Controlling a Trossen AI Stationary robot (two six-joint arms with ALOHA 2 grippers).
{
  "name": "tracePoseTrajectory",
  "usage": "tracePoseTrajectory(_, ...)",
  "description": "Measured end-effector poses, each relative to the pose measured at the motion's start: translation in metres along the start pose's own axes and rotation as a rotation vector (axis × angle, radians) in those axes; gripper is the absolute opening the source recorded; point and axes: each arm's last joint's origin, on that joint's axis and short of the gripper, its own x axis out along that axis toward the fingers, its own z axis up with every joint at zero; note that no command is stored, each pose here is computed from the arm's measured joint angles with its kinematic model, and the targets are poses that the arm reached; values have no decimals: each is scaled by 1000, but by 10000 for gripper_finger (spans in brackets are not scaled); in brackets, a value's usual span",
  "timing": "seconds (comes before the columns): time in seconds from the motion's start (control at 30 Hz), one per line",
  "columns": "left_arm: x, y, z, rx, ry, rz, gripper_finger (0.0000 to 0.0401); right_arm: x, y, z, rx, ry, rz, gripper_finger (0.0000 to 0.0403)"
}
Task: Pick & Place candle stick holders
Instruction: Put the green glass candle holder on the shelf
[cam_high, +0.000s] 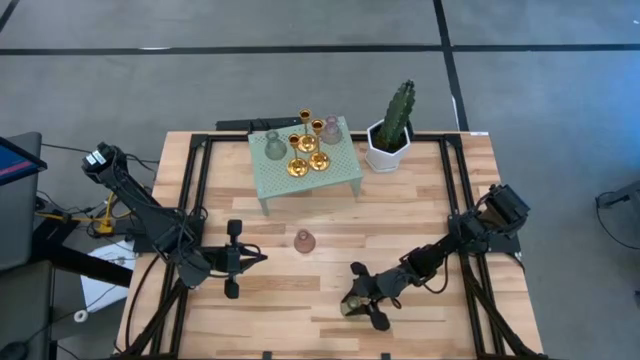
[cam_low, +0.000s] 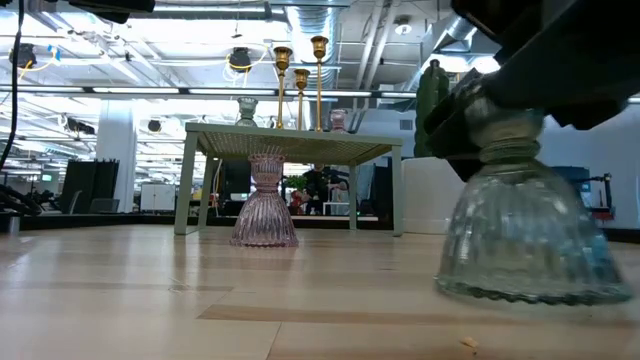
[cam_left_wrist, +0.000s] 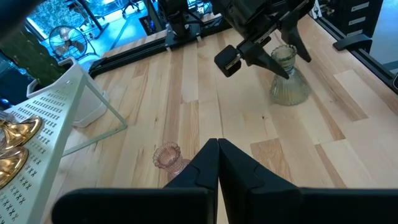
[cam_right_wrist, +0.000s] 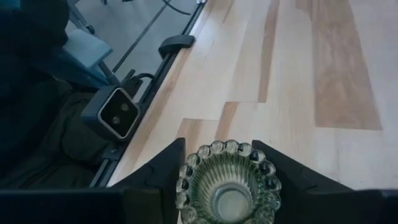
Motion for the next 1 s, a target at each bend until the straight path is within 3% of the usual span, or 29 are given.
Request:
tracePoseTrajectory(0.3,0,0,1,-9,-5,0,8,-2,-12,7,8,-7,-38,152)
tracePoseTrajectory(0.47,0,0,1,-68,-7,0,13,-17,-15,26,-27,-38,-53,152)
tracePoseTrajectory(0.8,9,6,0,-88,13,32,99,-42,-22,88,-155,-59,-132,152)
tracePoseTrajectory(1.0,33,12,-6,-97,73,48,157,-46,-34,118,-207,-66,-190,152)
